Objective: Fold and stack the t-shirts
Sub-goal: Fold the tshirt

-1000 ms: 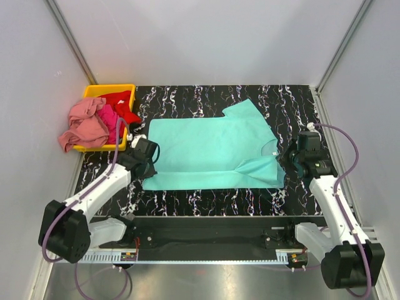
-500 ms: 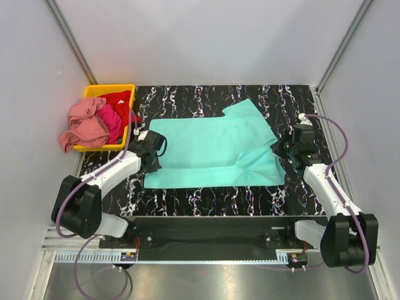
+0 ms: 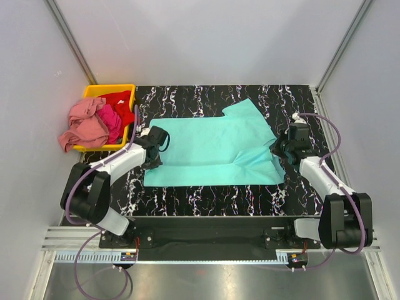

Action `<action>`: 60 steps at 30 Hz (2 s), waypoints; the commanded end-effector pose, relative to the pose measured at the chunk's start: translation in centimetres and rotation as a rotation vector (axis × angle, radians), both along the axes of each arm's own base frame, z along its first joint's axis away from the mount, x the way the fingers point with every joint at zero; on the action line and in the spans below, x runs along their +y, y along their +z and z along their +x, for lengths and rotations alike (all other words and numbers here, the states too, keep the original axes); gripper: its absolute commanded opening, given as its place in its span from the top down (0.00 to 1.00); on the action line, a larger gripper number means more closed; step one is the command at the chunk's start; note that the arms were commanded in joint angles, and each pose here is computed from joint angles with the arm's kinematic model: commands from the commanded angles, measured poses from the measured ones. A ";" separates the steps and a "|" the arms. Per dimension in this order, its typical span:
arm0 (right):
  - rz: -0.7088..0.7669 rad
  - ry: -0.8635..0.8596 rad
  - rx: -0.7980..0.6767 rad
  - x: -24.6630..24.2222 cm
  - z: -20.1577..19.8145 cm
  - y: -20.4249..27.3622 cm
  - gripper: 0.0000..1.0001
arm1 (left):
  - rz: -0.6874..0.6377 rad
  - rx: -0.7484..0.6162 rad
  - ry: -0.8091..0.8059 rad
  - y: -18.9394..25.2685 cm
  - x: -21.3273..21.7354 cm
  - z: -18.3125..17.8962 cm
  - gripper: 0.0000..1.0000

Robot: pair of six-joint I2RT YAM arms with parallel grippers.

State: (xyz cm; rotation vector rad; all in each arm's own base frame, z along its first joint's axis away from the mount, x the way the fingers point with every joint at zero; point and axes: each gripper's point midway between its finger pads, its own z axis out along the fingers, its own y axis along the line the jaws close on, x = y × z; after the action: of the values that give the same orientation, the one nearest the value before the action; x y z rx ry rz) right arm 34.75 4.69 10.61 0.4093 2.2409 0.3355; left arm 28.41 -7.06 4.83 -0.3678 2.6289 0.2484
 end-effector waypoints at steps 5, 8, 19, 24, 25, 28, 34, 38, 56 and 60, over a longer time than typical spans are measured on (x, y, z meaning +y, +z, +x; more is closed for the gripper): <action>-0.045 0.021 -0.054 -0.2 2.6 1.0 1.00 | 0.027 -0.043 0.026 0.6 0.5 1.8 0.96; -0.035 0.039 -0.071 0.2 3.1 1.1 1.00 | 0.032 -0.037 0.029 0.6 0.5 2.2 0.94; 0.038 0.157 -0.060 2.6 4.3 0.8 0.99 | 0.094 -0.062 0.089 1.9 2.0 2.8 0.51; 0.031 0.163 -0.067 2.5 4.3 1.0 0.99 | 0.097 -0.137 0.063 5.1 1.3 3.5 0.48; 0.031 0.164 -0.070 2.6 4.3 1.1 0.99 | 0.091 -0.145 0.051 5.4 0.8 3.4 0.48; 0.030 0.161 -0.077 2.5 4.4 1.4 0.99 | -0.003 -0.174 -0.025 5.3 -2.1 3.3 0.46; -0.017 0.149 -0.089 1.8 4.8 1.9 1.00 | 0.006 -0.057 0.022 0.7 -2.2 2.2 0.46; -0.037 0.133 -0.111 1.4 5.2 1.8 1.00 | 0.091 0.007 0.051 -1.5 -1.0 1.5 0.46; -0.123 0.217 -0.135 1.3 8.1 0.4 0.97 | 0.158 0.026 0.084 -3.2 0.5 0.8 0.45; -0.118 0.267 -0.090 1.9 8.5 -0.6 0.87 | 0.156 0.015 0.086 -2.6 0.4 1.0 0.44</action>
State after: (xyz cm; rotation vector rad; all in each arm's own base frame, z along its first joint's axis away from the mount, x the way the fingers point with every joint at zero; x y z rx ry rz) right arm 41.55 6.16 8.73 0.1052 2.2496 0.3514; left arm 29.17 -7.42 2.10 -0.3988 2.6224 0.4353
